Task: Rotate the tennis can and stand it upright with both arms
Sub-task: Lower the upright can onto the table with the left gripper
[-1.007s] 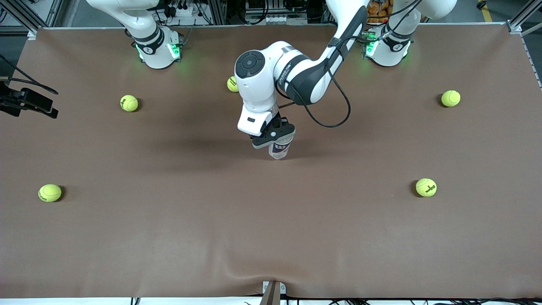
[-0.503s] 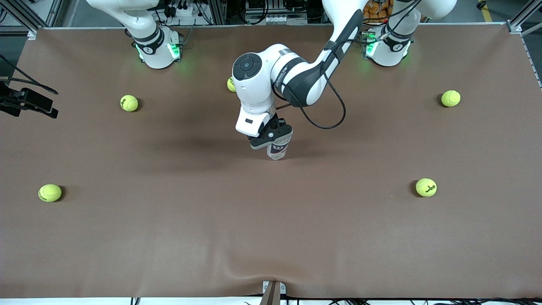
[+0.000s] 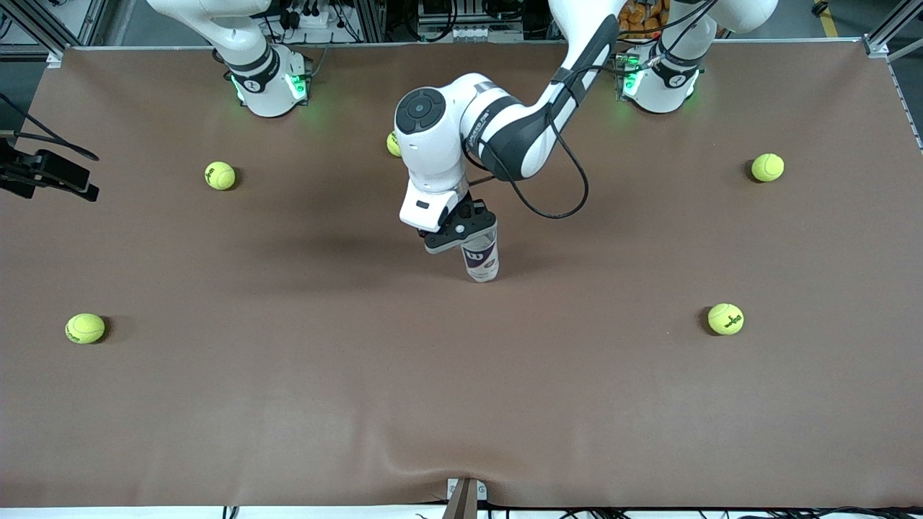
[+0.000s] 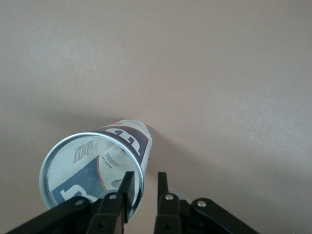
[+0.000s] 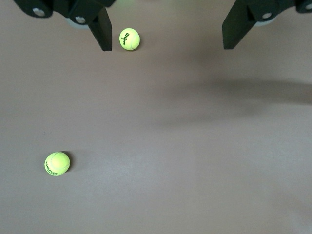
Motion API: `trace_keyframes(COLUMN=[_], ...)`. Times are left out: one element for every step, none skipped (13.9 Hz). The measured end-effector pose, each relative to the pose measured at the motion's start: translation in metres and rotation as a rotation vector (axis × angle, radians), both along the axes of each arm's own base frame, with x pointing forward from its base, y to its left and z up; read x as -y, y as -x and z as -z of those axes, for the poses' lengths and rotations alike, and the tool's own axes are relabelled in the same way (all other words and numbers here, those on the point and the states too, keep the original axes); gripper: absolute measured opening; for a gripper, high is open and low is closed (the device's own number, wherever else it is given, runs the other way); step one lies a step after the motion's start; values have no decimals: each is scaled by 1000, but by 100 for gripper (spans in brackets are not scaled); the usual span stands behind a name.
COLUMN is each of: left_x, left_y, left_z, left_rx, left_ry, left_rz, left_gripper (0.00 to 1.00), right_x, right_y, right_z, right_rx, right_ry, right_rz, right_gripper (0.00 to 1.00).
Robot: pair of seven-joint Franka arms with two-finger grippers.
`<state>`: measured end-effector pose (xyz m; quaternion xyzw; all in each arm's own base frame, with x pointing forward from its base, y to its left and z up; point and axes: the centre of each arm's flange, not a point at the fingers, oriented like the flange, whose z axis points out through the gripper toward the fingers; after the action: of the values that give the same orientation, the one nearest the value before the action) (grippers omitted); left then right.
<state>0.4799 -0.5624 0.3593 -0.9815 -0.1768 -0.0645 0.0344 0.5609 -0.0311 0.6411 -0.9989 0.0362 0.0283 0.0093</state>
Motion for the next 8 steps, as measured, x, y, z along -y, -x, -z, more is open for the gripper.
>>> trace_keyframes(left_x=[0,0,0,0,-1,-1,-1,-1], left_y=[0,0,-1,-2,-3,-3,-4,-4], left_z=[0,-1,-2,-3,-5,-7,-8,-9], left_rx=[0,1,3,5,8,10,11,11], left_ry=[0,1,3,4,6,7,8,7], left_rz=[0,0,-1,-2,-3,-4,-5,-6], left_gripper=[28,33,43,51,51,56,62,63], right_x=[0,0,0,0,0,0,1,2], right_y=[0,0,0,0,0,0,0,0], right_z=[0,0,0,0,0,0,0,0], right_rx=[0,0,0,0,0,0,-1,-3], right_ry=[0,0,0,0,0,0,0,0], right_rz=[0,1,1,1,1,1,2,3], right_gripper=[100,100,100,100,100,100,100,100])
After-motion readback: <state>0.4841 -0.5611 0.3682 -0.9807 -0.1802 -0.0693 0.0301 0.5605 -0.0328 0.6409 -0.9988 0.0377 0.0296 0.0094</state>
